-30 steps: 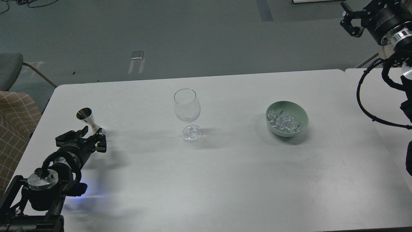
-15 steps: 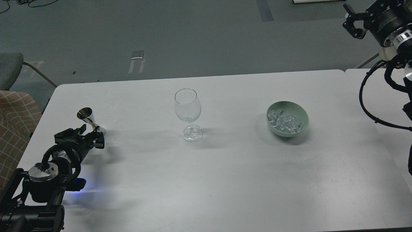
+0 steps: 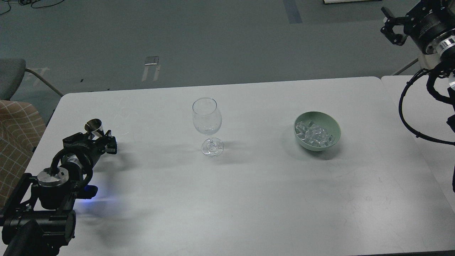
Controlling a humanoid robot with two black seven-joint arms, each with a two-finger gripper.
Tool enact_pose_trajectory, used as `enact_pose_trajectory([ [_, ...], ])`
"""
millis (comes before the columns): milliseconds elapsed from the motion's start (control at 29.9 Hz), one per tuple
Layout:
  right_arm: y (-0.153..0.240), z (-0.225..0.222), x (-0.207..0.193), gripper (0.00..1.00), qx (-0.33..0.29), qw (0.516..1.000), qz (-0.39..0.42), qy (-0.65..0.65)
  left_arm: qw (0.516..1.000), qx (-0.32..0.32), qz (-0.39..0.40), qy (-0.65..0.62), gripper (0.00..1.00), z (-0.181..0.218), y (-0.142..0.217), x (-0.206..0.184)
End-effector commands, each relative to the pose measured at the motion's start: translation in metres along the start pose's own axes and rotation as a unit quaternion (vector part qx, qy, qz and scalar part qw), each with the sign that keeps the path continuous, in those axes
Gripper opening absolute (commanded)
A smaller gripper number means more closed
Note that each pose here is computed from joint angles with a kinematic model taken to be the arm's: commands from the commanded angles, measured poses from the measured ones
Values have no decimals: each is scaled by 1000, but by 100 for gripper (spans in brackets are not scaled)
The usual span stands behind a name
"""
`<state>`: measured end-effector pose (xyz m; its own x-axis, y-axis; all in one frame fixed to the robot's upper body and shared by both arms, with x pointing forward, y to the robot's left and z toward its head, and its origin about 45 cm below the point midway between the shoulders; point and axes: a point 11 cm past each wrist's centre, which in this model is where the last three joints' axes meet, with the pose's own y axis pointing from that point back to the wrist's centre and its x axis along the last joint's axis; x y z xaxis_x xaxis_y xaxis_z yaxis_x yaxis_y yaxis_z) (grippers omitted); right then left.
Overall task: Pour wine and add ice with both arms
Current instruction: 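Lift the jigger with the left gripper and carry it toward the wine glass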
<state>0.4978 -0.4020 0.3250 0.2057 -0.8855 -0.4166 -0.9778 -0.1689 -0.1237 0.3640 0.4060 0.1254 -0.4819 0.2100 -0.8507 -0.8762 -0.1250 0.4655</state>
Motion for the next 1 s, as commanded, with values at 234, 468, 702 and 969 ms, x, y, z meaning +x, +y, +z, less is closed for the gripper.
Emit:
enact_pose_trajectory([
  [234,0,0,1,100,0,1000,1,0,1000,-9,2,7,29,6,-12,-1],
  [468,0,0,0,100,0,1000,0,1,1000,5,-21,5,6,5,-12,1],
  [702,0,0,0,100,-1,1000,-1,1,999,1,-39,1,4,8,-12,-5],
  [969,2,-1,2,100,-1,1000,2,3,997,6,-71,1,3,6,-12,-29],
])
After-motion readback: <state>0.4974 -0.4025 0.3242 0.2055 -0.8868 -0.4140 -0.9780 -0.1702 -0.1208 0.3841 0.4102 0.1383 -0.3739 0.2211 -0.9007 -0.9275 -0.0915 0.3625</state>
